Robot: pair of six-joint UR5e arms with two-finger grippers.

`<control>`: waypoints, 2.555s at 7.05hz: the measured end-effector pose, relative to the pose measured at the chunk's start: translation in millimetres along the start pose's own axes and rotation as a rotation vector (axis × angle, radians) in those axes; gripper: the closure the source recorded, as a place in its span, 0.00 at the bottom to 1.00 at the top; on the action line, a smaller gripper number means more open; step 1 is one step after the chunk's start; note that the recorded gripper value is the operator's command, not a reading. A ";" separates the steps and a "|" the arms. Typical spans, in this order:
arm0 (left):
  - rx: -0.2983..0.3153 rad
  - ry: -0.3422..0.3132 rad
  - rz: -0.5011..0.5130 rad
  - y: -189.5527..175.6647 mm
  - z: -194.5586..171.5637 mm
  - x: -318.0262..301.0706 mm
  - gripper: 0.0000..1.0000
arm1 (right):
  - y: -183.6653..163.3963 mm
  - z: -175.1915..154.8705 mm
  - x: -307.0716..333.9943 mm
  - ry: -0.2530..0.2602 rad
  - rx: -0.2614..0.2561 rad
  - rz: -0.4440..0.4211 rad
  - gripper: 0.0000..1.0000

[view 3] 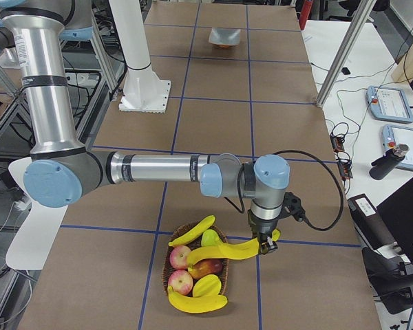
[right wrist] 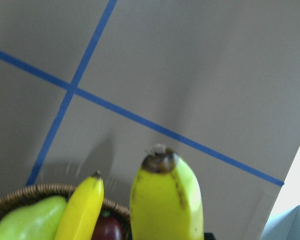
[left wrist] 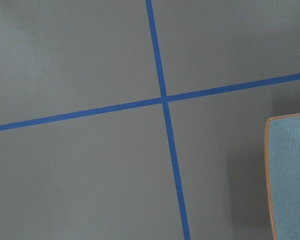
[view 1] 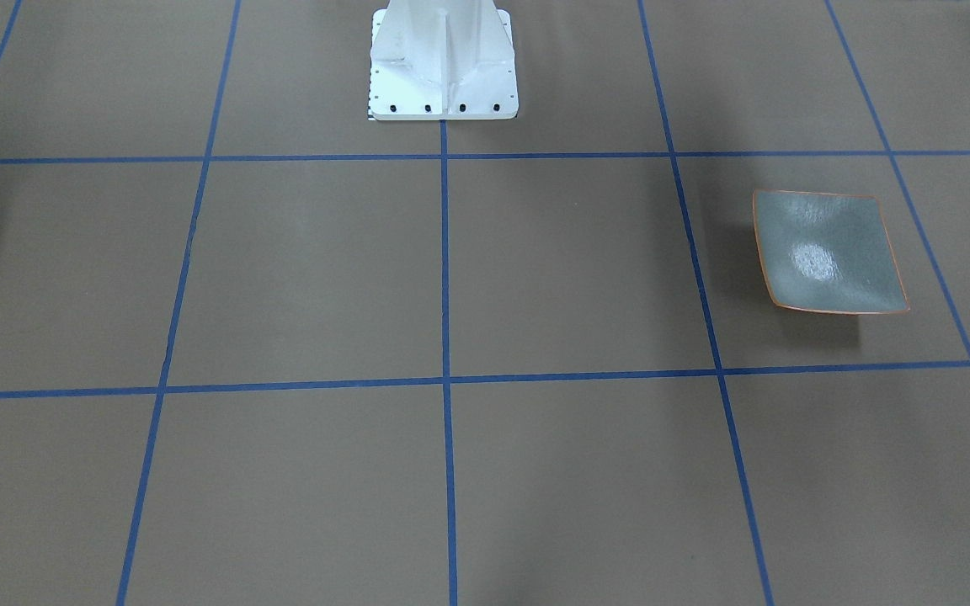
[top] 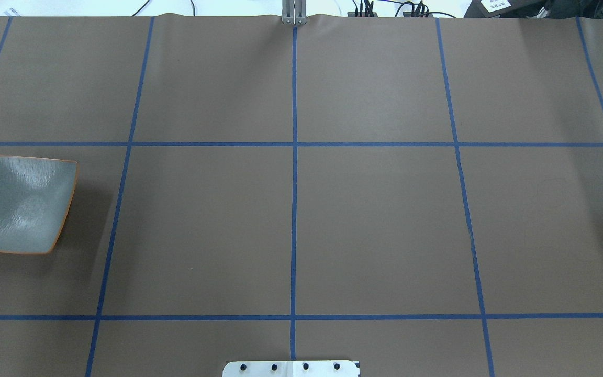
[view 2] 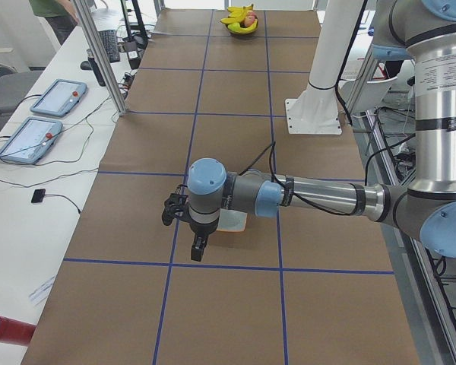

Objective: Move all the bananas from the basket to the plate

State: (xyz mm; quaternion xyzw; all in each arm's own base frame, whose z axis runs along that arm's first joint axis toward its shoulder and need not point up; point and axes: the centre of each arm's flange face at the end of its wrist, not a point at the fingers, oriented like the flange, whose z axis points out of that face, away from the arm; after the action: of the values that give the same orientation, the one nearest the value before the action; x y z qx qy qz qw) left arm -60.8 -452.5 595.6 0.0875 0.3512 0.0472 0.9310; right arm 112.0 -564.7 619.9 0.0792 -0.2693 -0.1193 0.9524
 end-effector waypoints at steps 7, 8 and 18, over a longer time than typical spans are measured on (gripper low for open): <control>0.064 0.224 -0.162 -97.8 -32.3 112.6 0.00 | -159.8 -74.0 -392.0 -0.406 -0.024 0.409 1.00; 0.072 0.268 -0.208 -120.8 -38.5 154.9 0.00 | -157.5 -88.2 -437.7 -0.437 -0.038 0.444 1.00; -0.077 0.727 -0.518 -120.7 -52.3 567.3 0.00 | -84.4 -135.2 -662.0 -0.684 -0.007 0.527 1.00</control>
State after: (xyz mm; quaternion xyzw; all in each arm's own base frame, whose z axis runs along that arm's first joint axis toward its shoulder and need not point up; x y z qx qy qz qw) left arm 332.6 -479.2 167.1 -0.0602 0.6638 -0.1468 0.7309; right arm -378.8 -455.2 160.8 -0.0395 -0.5800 0.1076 0.8065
